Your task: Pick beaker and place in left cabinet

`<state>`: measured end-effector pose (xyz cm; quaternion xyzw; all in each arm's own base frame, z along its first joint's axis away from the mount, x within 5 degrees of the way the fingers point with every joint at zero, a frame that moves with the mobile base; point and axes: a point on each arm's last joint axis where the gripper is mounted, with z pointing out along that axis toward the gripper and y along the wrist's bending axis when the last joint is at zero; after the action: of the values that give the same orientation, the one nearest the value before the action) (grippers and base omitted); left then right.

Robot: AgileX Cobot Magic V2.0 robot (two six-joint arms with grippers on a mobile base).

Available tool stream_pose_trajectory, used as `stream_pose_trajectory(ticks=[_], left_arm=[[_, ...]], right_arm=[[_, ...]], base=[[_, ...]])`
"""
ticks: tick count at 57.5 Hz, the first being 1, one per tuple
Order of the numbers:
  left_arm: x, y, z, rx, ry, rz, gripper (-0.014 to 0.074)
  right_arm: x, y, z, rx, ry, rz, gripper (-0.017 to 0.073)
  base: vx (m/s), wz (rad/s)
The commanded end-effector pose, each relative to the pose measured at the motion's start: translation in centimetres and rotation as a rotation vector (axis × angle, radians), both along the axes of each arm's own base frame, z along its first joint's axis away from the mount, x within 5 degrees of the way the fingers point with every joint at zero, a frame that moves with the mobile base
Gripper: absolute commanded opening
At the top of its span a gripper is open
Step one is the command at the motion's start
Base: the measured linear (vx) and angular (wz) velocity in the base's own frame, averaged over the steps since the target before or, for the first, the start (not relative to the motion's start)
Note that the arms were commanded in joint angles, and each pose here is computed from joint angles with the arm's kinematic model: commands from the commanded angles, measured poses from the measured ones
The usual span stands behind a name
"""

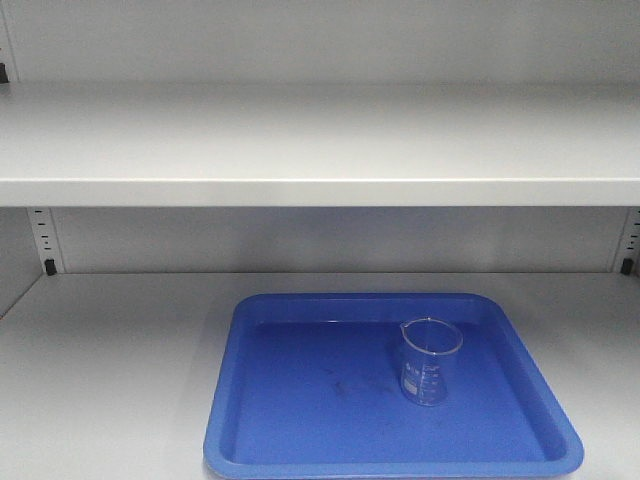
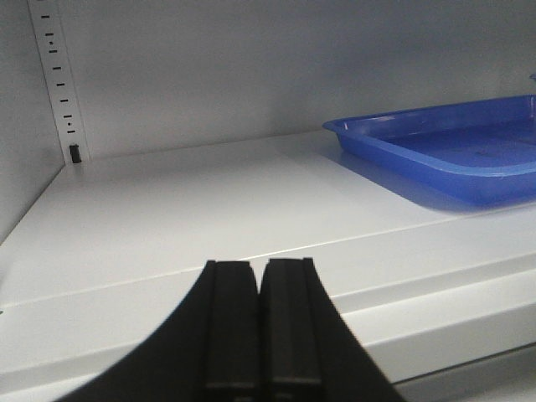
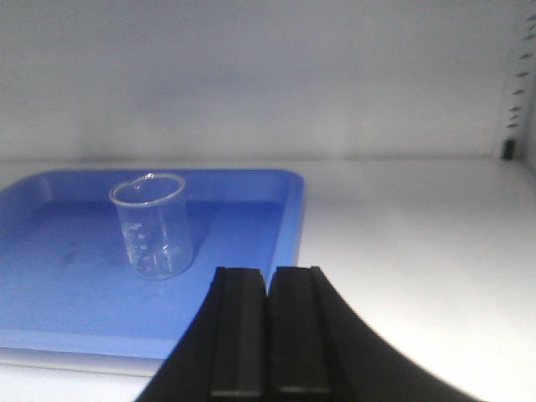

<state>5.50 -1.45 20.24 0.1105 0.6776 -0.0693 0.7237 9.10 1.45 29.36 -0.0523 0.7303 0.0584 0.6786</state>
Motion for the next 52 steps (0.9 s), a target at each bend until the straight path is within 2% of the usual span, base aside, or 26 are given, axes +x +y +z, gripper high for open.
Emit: stream_pose_trajectory(ticks=[1, 15, 27, 33, 38, 41, 46, 52], left_arm=[[-0.1, 0.0, 0.3, -0.034, -0.080, -0.002, 0.0001], [-0.1, 0.0, 0.3, -0.034, -0.080, -0.002, 0.0001], [-0.1, 0.0, 0.3, -0.034, -0.080, -0.002, 0.0001], [-0.1, 0.0, 0.3, -0.034, -0.080, -0.002, 0.0001], [-0.1, 0.0, 0.3, -0.034, -0.080, -0.002, 0.0001], [-0.1, 0.0, 0.3, -0.034, -0.080, -0.002, 0.0001], [-0.1, 0.0, 0.3, -0.034, -0.080, -0.002, 0.0001], [-0.1, 0.0, 0.3, -0.034, -0.080, -0.002, 0.0001]], right_arm=[[-1.8, -0.3, 1.3, 0.021, -0.127, 0.008, -0.0008], [-4.4, -1.0, 2.0, 0.050, -0.252, -0.002, -0.0008], [-4.5, -1.0, 1.9, 0.041, -0.252, 0.001, -0.0008], [-4.2, -0.8, 1.0, -0.050, -0.181, 0.014, -0.0008], [-3.7, -0.3, -0.8, -0.141, -0.148, 0.056, -0.0008], [-3.4, -0.1, -2.2, -0.160, -0.131, 0.070, -0.0008], [-2.9, 0.0, -4.7, -0.100, -0.086, 0.072, -0.0008], [-2.9, -0.3, -7.2, 0.038, -0.030, 0.026, -0.0008]], base=[[0.00, 0.00], [0.00, 0.00], [0.00, 0.00], [0.00, 0.00], [0.00, 0.00], [0.00, 0.00], [0.00, 0.00], [0.00, 0.00]])
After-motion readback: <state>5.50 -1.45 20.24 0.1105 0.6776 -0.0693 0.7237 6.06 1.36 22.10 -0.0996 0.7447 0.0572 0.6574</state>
